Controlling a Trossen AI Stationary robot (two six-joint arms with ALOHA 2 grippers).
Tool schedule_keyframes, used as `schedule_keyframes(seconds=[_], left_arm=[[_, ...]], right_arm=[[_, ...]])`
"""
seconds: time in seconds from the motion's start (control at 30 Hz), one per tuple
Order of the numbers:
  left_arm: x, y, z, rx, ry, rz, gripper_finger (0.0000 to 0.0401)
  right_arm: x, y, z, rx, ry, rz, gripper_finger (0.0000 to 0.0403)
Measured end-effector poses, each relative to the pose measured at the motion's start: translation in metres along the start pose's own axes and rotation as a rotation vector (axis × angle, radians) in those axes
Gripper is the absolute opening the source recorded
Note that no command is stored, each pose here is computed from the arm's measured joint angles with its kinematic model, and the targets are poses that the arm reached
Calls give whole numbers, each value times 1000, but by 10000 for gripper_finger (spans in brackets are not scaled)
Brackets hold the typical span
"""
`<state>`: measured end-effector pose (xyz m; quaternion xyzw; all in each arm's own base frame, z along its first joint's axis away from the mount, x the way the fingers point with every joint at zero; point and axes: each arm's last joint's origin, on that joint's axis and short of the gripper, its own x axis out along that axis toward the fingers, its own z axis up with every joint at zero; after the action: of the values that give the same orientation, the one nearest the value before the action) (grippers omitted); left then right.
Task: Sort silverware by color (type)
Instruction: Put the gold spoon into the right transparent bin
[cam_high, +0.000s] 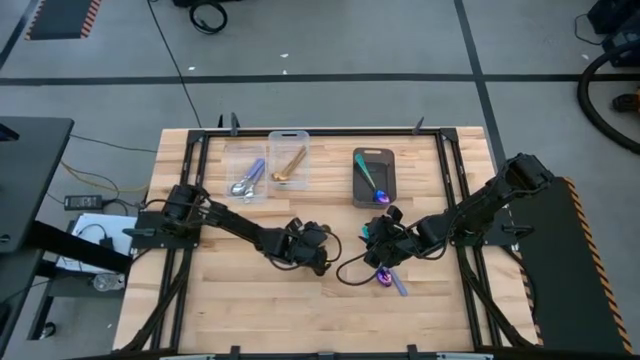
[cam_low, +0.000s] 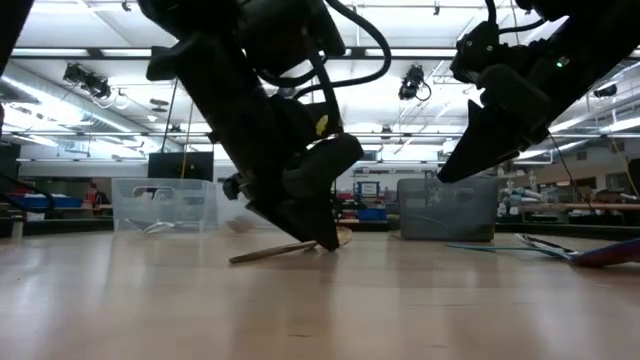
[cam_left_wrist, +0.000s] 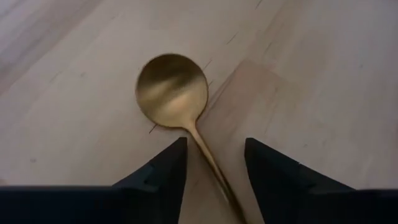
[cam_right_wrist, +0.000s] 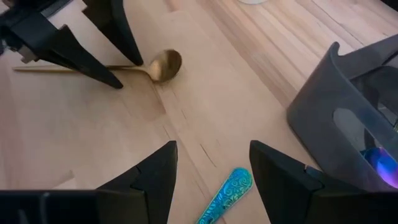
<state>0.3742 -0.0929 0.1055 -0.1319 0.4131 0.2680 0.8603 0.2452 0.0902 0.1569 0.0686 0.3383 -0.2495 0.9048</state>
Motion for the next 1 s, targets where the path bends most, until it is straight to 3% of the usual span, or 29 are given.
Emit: schedule_keyframes(seconds=[0.27, 0.57, 1.0], left_arm=[[-1, 3, -7, 118, 77, 21, 135], [-2, 5, -11, 222, 142, -3, 19], [-27, 11, -3, 317, 183, -51, 16]], right_arm=[[0, 1, 1, -2, -6, 6, 210], [1, -1, -4, -2, -4, 4, 210], [1, -1, -3, -7, -8, 8, 210]])
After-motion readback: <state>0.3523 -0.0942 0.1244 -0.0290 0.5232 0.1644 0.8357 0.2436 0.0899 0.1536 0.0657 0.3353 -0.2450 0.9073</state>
